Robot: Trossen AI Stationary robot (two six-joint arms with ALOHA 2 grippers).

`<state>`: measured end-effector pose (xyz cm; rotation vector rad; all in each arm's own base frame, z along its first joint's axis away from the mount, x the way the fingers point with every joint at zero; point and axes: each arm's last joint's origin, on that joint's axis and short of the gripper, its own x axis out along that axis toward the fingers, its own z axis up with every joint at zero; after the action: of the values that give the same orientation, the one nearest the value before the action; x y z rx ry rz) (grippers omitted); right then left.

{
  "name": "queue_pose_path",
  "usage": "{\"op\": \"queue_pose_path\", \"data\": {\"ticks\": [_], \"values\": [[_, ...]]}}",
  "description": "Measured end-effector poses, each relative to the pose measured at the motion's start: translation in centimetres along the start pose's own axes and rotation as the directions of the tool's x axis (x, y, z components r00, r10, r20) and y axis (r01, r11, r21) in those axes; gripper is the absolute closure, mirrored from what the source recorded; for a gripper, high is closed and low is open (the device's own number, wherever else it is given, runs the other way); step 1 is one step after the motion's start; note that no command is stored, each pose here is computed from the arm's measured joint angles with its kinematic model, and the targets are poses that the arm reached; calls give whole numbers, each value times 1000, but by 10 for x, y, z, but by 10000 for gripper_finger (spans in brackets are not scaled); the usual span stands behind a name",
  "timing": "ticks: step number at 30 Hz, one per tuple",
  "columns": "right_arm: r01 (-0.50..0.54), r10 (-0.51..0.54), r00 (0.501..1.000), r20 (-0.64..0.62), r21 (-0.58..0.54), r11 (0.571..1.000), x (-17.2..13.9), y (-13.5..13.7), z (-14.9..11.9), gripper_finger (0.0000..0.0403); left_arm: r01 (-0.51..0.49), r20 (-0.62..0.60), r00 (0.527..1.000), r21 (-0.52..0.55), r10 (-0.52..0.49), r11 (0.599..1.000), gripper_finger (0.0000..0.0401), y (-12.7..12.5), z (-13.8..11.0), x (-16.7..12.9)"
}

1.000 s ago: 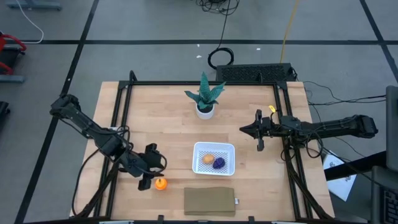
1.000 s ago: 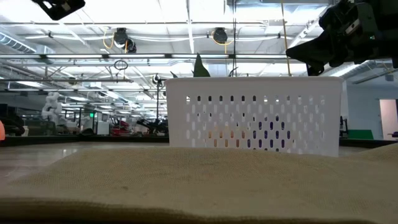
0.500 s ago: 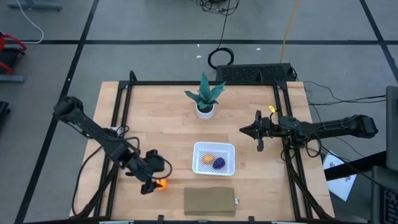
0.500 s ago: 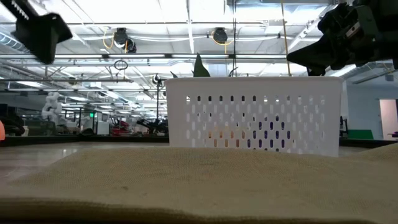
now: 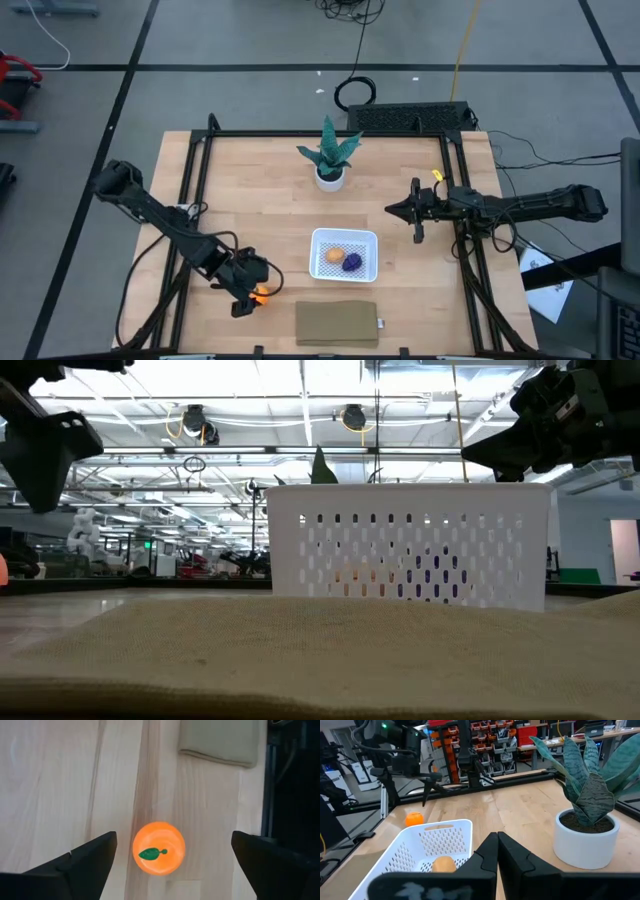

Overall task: Pick and placing Produce into tupperware
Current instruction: Put the orange in the white bin

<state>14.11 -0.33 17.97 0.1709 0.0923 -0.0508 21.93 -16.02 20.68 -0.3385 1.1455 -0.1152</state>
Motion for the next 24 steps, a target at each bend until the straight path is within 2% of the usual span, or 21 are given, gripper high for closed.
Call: {"op": "queue_pose_path", "data": {"ticks": [18, 24], "values": [[2, -2, 1000, -11, 0, 1000, 1, 0, -1, 403, -45, -76, 996, -18, 44, 999, 1, -4, -9, 29], [2, -2, 1000, -13, 0, 1000, 1, 0, -2, 403, -95, -89, 992, -25, 92, 995, 1, -3, -12, 41]]}}
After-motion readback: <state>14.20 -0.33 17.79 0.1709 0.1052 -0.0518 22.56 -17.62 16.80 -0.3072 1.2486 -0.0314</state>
